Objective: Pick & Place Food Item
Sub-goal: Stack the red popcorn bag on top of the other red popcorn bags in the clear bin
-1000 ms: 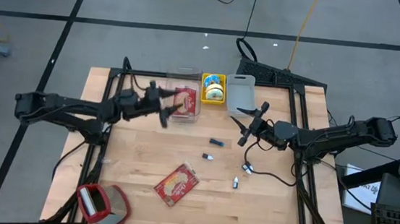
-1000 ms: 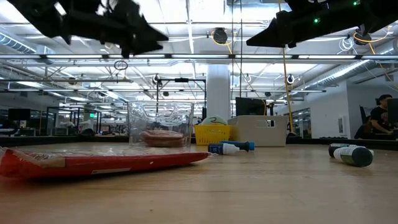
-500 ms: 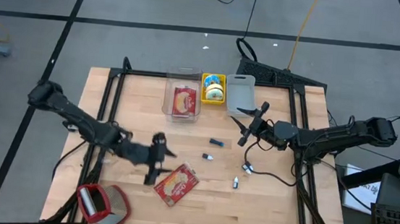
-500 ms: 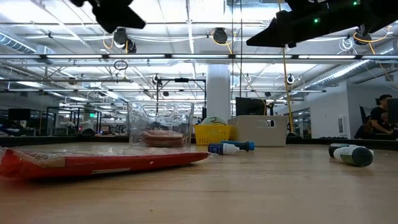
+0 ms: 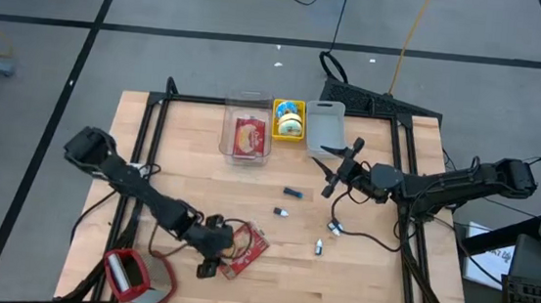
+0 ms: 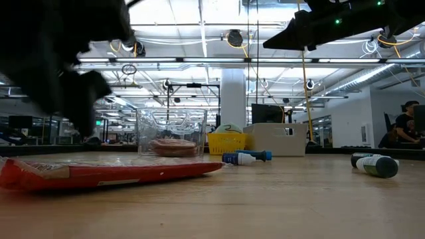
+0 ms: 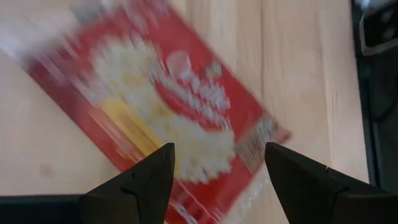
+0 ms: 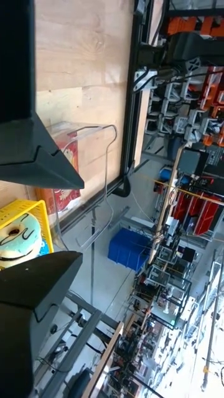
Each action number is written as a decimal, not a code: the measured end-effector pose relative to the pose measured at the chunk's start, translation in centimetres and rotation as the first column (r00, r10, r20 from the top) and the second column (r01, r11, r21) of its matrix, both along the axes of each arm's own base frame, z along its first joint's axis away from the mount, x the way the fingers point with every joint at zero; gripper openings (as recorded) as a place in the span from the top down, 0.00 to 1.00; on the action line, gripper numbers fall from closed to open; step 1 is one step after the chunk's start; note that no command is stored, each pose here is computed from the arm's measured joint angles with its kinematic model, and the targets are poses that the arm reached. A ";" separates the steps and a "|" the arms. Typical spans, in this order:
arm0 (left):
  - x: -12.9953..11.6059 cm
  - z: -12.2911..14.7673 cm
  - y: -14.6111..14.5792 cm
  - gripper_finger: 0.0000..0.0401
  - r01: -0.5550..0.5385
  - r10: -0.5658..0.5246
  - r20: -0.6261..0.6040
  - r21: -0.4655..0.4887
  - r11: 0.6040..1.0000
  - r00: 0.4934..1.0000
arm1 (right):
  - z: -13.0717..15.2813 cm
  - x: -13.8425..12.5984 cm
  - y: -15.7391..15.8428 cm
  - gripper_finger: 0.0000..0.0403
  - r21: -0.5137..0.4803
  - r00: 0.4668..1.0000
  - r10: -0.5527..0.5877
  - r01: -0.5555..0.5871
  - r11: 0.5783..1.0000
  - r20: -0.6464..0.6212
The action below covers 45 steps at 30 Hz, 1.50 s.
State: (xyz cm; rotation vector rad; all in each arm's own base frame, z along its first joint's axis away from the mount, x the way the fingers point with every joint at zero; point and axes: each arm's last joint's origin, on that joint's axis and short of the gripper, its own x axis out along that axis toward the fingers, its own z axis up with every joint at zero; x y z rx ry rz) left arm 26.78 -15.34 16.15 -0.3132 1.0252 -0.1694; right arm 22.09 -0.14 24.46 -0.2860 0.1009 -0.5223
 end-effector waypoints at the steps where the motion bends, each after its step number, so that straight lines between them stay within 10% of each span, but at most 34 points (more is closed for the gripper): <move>1: 0.0 -0.5 -0.2 0.37 -0.001 0.001 -0.031 -0.022 1.000 1.000 | 0.0 0.0 0.0 0.60 0.006 1.000 0.000 0.000 1.000 0.004; 7: -0.1 -2.1 -0.5 0.37 -0.062 0.039 -0.187 -0.116 0.991 0.982 | 0.0 0.0 0.0 0.60 0.009 1.000 0.000 0.000 1.000 0.006; 18: -0.1 -2.8 3.2 0.37 -0.101 0.135 -0.250 0.143 0.985 0.959 | 0.0 0.0 0.0 0.60 0.009 1.000 0.000 0.000 1.000 0.005; 28: -0.8 0.7 6.9 0.42 -0.204 0.255 -0.079 0.399 0.894 0.964 | 0.0 0.0 0.0 0.60 0.009 1.000 -0.001 0.001 1.000 0.005; 35: -1.6 3.0 7.1 0.51 -0.261 0.282 -0.028 0.305 0.916 0.959 | 0.0 0.0 0.0 0.61 0.006 1.000 -0.001 0.001 1.000 0.003; 45: -2.2 1.6 3.0 0.64 -0.016 0.033 -0.044 0.348 0.937 0.998 | 0.0 0.0 0.0 0.60 0.004 1.000 -0.001 0.001 1.000 0.002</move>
